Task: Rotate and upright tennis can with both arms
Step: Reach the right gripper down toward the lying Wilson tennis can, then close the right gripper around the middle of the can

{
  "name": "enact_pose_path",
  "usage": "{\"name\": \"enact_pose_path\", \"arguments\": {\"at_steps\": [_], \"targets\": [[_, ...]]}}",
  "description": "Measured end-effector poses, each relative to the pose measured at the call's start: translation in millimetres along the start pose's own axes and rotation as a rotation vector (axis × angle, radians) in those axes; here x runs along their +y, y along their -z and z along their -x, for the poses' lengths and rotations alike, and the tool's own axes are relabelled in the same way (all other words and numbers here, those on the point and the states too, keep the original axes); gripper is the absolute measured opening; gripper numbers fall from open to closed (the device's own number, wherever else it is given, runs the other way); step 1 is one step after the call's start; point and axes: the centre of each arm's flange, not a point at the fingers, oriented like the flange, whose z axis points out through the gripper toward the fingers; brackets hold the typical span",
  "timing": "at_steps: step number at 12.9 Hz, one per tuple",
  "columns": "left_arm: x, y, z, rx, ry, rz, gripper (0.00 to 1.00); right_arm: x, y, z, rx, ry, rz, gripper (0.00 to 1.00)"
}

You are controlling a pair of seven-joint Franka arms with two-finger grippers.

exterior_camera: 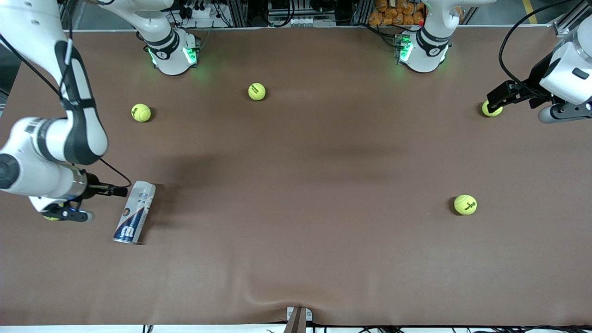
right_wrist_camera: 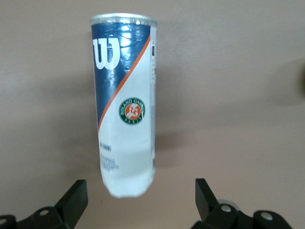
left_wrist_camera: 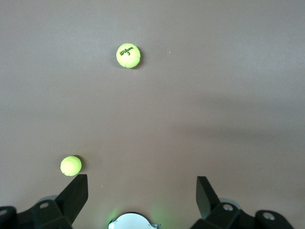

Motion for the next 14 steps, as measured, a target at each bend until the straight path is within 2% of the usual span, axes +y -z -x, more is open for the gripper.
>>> {"name": "enact_pose_path", "arguments": {"at_steps": [5, 12, 14], "targets": [[0, -1, -2, 0.002, 0.000, 0.001, 1.00, -7, -65, -13, -0.003, -0.009, -0.011, 1.00], [1, -2, -4, 0.005, 0.001, 0.002, 1.00, -18, -89, -24, 0.078, 0.005, -0.008, 1.00], [3, -2, -5, 0.015, -0.003, 0.004, 1.00, -19, -94, -26, 0.081, 0.007, -0.007, 1.00]]}}
